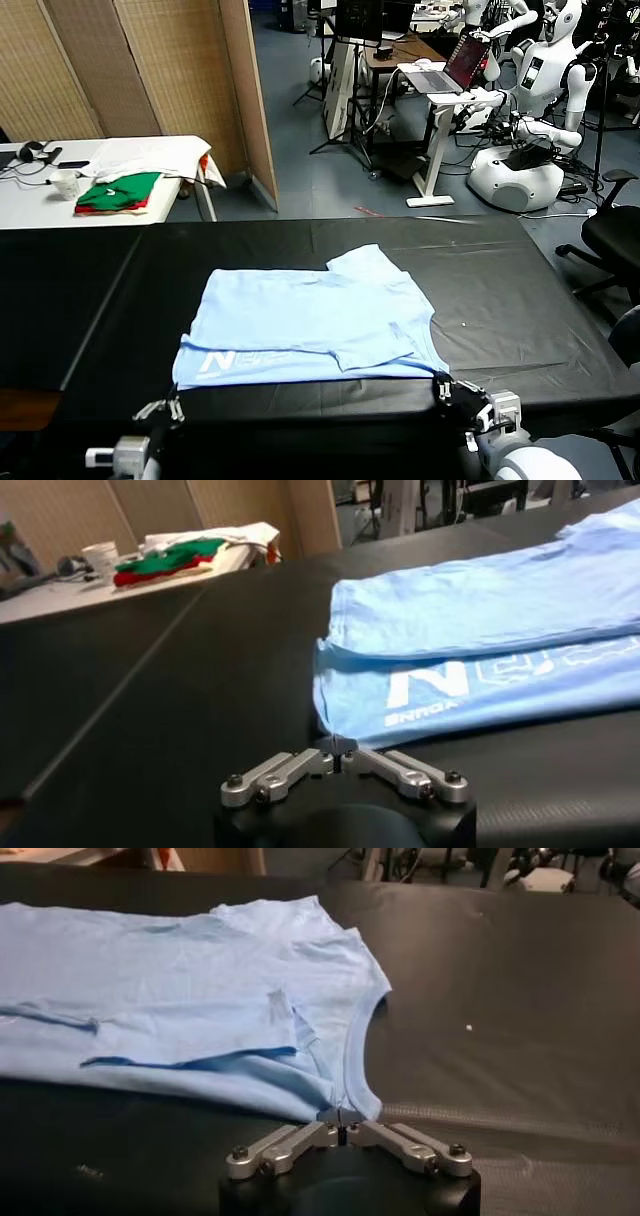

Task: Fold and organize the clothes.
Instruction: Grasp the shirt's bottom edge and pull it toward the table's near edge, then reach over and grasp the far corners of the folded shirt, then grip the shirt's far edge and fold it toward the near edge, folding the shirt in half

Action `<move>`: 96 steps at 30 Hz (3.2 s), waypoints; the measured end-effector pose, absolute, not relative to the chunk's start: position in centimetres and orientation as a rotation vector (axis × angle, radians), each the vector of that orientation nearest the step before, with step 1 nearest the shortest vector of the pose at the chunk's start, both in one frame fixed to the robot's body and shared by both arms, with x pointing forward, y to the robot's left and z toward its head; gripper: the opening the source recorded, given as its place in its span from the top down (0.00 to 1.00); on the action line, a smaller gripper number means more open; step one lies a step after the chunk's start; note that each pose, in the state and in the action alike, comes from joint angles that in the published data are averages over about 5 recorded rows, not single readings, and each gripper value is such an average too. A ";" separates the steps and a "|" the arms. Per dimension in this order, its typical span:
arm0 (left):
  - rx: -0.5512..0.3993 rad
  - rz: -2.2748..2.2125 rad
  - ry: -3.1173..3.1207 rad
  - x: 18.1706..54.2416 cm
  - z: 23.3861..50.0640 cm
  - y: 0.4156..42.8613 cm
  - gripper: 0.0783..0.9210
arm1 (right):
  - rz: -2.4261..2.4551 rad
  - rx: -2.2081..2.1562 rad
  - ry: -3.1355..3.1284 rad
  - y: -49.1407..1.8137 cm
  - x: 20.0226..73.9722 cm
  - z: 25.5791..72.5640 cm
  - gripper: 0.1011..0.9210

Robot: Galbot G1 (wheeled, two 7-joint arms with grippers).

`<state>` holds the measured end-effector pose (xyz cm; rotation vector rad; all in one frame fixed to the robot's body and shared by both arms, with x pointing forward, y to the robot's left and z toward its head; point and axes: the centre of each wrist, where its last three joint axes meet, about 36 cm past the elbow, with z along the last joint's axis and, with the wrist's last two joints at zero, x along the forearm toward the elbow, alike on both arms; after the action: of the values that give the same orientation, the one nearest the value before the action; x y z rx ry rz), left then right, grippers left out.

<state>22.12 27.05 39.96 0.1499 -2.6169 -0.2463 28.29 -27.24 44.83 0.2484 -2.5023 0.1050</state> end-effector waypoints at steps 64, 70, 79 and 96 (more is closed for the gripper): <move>-0.042 0.136 -2.506 53.0 44.4 33.6 0.02 | 0.143 0.296 -2.513 -21.8 60.4 45.0 0.09; -0.030 0.139 -2.495 53.5 44.0 33.8 0.02 | 0.148 0.292 -2.498 -22.0 60.9 44.6 0.29; -0.027 0.134 -2.487 54.1 43.6 33.8 0.33 | 0.151 0.303 -2.483 -22.2 61.0 44.1 0.80; -0.068 0.090 -2.508 53.7 44.4 33.4 0.91 | 0.115 0.346 -2.633 -23.6 59.8 45.4 0.95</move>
<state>53.66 33.38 44.44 -0.0680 -2.5079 0.0896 59.83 -23.65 45.37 0.3459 -2.6333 0.1149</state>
